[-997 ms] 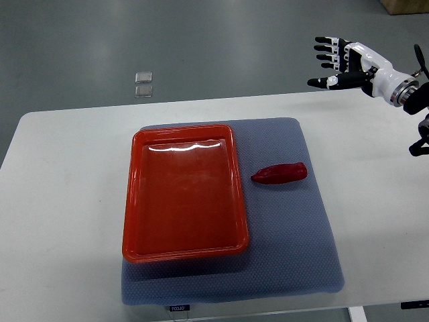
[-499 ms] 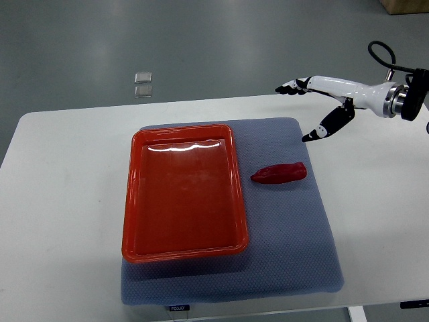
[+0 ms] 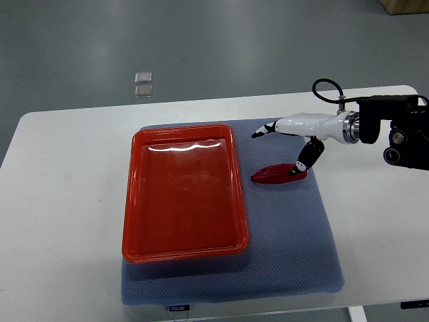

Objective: Place red pepper on red tray
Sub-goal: 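Close the right hand's fingers around the red pepper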

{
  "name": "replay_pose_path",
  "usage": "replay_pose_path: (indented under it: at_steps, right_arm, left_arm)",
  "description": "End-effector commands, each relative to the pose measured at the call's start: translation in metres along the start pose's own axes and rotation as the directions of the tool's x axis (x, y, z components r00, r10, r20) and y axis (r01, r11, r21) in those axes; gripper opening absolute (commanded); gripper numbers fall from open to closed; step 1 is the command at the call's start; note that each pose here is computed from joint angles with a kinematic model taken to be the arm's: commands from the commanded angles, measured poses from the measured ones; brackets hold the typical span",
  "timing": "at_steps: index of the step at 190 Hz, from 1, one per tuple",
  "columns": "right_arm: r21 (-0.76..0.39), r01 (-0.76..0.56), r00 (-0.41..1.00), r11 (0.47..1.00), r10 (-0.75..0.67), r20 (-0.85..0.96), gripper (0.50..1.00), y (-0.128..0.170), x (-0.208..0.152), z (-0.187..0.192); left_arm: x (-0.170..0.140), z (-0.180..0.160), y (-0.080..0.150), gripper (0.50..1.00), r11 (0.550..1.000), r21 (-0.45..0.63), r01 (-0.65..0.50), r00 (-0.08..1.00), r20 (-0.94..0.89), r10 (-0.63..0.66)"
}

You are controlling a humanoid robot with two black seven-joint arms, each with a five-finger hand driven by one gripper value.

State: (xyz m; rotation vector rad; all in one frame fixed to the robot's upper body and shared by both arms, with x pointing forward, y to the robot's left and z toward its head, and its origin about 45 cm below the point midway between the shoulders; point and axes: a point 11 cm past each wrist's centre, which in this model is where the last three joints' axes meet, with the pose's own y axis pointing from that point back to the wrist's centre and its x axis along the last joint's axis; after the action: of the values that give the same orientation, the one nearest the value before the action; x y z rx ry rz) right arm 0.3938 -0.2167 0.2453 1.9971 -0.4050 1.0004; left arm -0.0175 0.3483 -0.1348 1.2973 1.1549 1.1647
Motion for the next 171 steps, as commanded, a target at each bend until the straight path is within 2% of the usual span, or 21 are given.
replay_pose_path:
  at_steps: [1,40,99,171]
  right_arm:
    - [-0.032,0.009,1.0,0.999,-0.009,-0.009,0.921,-0.008,-0.005,0.003]
    - [-0.061,0.054,0.998,0.997,-0.055,-0.025,0.915,-0.016,-0.021,0.009]
    - [-0.086,0.092,0.995,0.992,-0.095,-0.03,0.844,-0.022,-0.039,0.014]
    - [-0.118,0.109,0.993,0.987,-0.113,-0.031,0.797,-0.028,-0.053,0.026]
  left_arm:
    - [0.0,0.0,0.0,1.0,1.0,0.0,0.0,1.0,0.0,0.0]
    - [0.0,0.0,0.0,1.0,1.0,-0.001,0.0,1.0,0.0,0.0]
    - [0.0,0.0,0.0,1.0,1.0,0.0,0.0,1.0,0.0,0.0]
    - [0.0,0.0,0.0,1.0,1.0,0.0,0.0,1.0,0.0,0.0]
